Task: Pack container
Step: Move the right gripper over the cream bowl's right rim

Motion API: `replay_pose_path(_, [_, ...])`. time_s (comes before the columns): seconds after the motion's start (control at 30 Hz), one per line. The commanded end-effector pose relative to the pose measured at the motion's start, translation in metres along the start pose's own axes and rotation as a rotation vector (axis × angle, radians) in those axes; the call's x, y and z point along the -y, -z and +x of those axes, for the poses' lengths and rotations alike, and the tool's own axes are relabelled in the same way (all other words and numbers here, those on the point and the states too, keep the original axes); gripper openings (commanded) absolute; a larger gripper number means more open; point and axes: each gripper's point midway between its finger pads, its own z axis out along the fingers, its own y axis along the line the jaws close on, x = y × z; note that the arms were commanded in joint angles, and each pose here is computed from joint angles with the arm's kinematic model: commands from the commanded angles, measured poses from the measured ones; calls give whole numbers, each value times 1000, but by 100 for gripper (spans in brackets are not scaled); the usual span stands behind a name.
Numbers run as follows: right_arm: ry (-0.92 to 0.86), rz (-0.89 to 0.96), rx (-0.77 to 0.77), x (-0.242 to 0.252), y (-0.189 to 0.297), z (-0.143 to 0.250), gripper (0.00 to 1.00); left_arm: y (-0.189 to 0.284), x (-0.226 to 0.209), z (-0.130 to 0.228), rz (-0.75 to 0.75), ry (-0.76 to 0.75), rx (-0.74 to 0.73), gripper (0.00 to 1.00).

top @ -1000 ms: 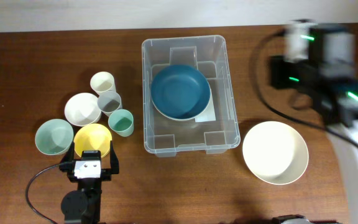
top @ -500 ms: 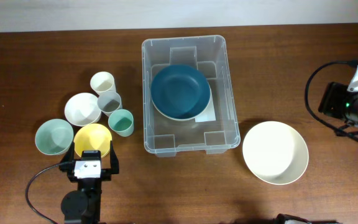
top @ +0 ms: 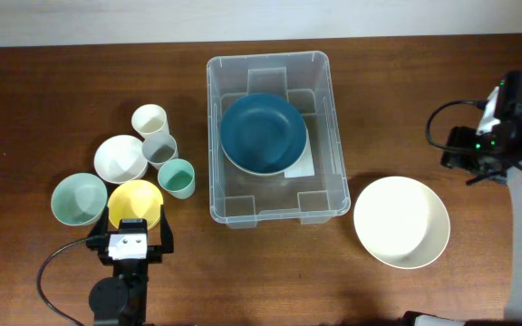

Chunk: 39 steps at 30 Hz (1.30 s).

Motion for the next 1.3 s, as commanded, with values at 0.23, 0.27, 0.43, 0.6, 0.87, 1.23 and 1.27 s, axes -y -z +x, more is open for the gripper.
replay_pose_path(0.23, [-50, -6, -176, -6, -74, 33, 69, 0, 3, 2, 14, -12, 4, 100])
replay_pose_path(0.27, [-56, -4, -182, -5, -77, 36, 70, 0, 3, 2, 14, -12, 4, 100])
replay_pose_path(0.43, [-71, -1, -193, -6, -92, 45, 70, 0, 3, 2, 14, -12, 4, 100])
replay_pose_path(0.6, [-82, -3, -177, -6, -101, 45, 70, 0, 3, 2, 15, -13, 3, 100])
replay_pose_path(0.87, [-83, -5, -162, -7, -121, 53, 70, 0, 3, 2, 14, -13, 4, 100])
replay_pose_path(1.23, [-83, -4, -166, -7, -134, 63, 70, 0, 3, 2, 14, -12, 4, 100])
replay_pose_path(1.27, [-83, -4, -166, -7, -134, 63, 70, 0, 3, 2, 14, -13, 4, 100])
